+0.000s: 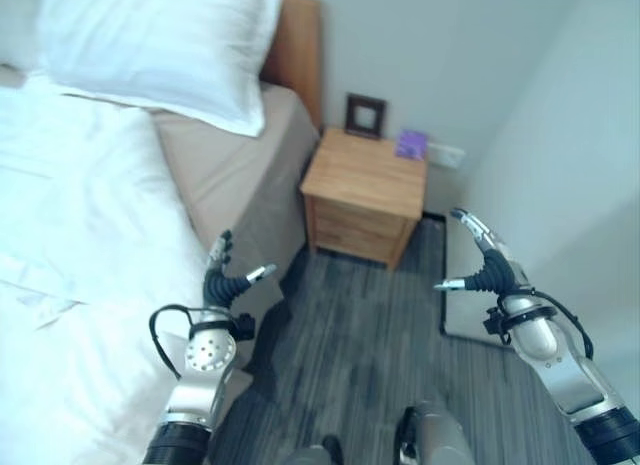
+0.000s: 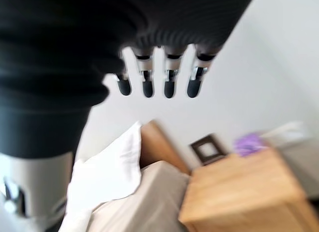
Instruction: Making the bed.
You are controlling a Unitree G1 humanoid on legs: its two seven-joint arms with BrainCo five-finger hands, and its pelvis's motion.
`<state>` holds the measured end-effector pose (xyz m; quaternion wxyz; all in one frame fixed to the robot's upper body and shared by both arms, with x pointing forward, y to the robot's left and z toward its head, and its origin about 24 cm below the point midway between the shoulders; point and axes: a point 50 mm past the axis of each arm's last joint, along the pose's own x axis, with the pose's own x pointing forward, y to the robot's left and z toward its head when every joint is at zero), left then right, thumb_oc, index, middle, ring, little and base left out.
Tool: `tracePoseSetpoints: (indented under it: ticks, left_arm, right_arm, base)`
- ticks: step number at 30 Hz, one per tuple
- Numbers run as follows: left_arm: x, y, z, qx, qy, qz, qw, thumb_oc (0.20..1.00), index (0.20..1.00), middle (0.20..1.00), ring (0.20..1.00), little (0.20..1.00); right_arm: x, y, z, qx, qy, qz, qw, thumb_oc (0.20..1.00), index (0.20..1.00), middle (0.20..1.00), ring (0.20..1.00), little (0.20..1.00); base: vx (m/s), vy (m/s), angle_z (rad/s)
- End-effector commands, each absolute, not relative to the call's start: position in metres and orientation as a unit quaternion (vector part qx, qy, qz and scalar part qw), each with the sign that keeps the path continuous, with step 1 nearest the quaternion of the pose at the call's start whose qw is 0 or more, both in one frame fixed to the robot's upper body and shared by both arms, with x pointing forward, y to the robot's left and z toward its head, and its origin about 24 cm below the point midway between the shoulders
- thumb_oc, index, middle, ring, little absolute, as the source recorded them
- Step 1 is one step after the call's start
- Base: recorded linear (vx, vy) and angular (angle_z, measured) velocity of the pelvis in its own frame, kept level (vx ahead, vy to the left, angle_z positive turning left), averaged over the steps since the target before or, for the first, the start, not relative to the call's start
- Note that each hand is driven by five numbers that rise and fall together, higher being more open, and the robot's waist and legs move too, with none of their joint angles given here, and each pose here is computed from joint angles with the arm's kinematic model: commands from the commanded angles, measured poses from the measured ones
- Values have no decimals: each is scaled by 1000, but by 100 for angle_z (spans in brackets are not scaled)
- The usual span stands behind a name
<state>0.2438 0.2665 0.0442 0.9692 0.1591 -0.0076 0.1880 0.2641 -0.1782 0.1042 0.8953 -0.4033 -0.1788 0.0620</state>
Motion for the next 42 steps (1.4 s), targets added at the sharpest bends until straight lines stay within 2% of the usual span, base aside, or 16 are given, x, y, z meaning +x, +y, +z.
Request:
tracePoseSetpoints:
  ticks: [1,6,11,15,17,23,29,34,38,42]
  left_arm:
    - [249,272,65,192,-57,181,963,1000,1000,1000,1000,1000]
    - [249,278,70,201,-61,189,959,1000,1000,1000,1000,1000]
    - [251,277,83,154,-103,204,961,1000,1000,1000,1000,1000]
    - [256,270,121,64,-196,197,959,1000,1000,1000,1000,1000]
    - [253,271,138,53,-232,190,952,1000,1000,1000,1000,1000]
    - [244,285,149,93,-242,210,943,1000,1000,1000,1000,1000]
    - [246,293,137,135,-201,208,948,1000,1000,1000,1000,1000]
    - [257,290,136,116,-194,195,954,1000,1000,1000,1000,1000]
    - [262,304,136,135,-182,221,949,1000,1000,1000,1000,1000]
    - [264,319,132,154,-158,246,944,1000,1000,1000,1000,1000]
  right_arm:
    - [283,-181,137,-371,-237,16,898,1000,1000,1000,1000,1000]
    - [273,-192,125,-385,-210,15,899,1000,1000,1000,1000,1000]
    - [274,-201,132,-392,-218,-9,894,1000,1000,1000,1000,1000]
    - [269,-226,147,-415,-224,-56,880,1000,1000,1000,1000,1000]
    - [264,-235,156,-419,-234,-70,875,1000,1000,1000,1000,1000]
    - [264,-252,164,-449,-215,-83,863,1000,1000,1000,1000,1000]
    - [291,-237,176,-471,-232,-69,848,1000,1000,1000,1000,1000]
    - [311,-223,180,-477,-239,-59,844,1000,1000,1000,1000,1000]
    - [338,-177,205,-471,-291,-32,832,1000,1000,1000,1000,1000]
    - [357,-148,214,-476,-295,6,828,1000,1000,1000,1000,1000]
  base:
    - [436,-100,165]
    - [578,-264,247]
    - [224,-208,86]
    - [-13,-112,143]
    - [-72,-50,100]
    - [-10,77,74]
    - [26,50,39]
    - [129,-49,72]
    - [115,-85,75]
    - [149,-115,48]
